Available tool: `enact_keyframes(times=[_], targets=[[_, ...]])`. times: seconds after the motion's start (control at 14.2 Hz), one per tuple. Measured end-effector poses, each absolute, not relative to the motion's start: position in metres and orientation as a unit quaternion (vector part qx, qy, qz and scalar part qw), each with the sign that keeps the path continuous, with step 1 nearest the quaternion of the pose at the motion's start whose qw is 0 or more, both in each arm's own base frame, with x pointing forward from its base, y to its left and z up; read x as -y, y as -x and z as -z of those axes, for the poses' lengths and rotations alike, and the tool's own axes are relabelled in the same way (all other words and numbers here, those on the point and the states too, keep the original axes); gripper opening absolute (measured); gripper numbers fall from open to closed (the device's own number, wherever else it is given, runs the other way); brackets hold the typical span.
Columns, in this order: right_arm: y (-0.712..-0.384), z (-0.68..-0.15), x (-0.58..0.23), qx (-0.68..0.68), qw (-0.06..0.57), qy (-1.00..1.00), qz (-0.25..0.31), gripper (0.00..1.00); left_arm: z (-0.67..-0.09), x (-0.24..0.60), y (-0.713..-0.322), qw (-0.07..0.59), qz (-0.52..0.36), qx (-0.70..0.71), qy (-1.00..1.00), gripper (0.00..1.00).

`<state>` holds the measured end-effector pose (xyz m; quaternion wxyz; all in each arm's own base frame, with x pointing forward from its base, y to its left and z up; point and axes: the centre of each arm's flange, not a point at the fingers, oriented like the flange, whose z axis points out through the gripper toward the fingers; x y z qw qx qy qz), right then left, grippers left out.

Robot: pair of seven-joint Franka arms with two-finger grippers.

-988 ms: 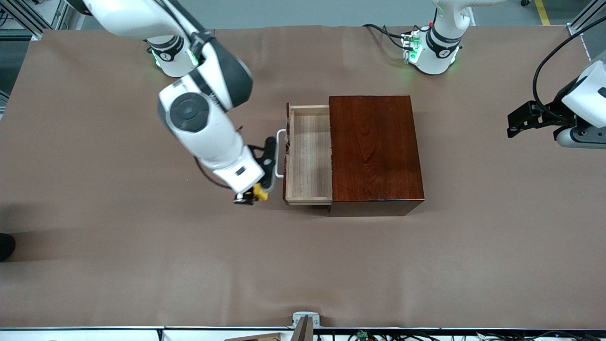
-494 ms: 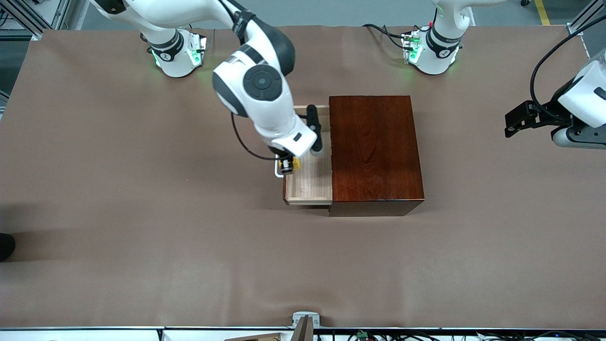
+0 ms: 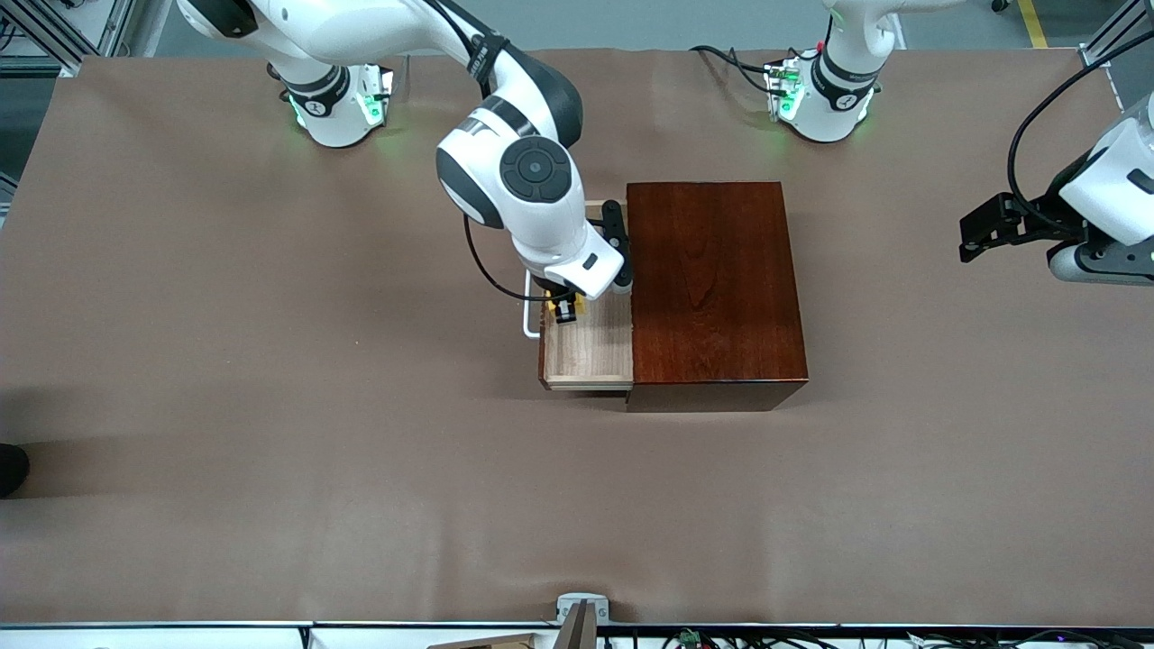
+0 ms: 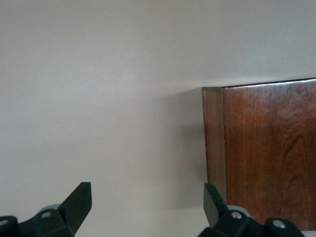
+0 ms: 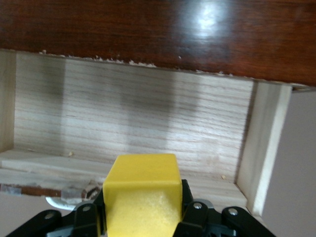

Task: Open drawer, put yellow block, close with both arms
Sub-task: 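Carry the yellow cube with the right gripper over the open drawer, then lower the cube into the drawer and open the right gripper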

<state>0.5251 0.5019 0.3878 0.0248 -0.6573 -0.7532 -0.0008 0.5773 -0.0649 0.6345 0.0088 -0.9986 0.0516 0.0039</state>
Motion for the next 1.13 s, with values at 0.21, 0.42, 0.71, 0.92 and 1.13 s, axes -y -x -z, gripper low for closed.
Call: enact_keyframes(times=[0.21,0.42,0.71,0.92,1.13], targets=[[-0.519,-0.379,-0.514,0.762,0.012,0.648,0.006,0.56,-0.632,0.065,-0.578,0.009,-0.006,-0.052,0.999,1.0],[-0.511,-0.369,-0.525,0.767,-0.012,0.641,0.006,0.56,-0.631,0.065,-0.578,0.009,-0.007,-0.052,0.999,1.0],[-0.506,-0.347,-0.534,0.758,-0.018,0.653,0.006,0.56,-0.63,0.065,-0.578,0.009,-0.008,-0.052,0.999,1.0],[-0.503,-0.33,-0.536,0.757,-0.017,0.653,0.003,0.56,-0.63,0.065,-0.578,0.009,-0.008,-0.052,0.999,1.0],[-0.497,-0.326,-0.54,0.757,-0.034,0.653,0.003,0.63,-0.63,0.065,-0.578,0.009,-0.008,-0.052,0.999,1.0]])
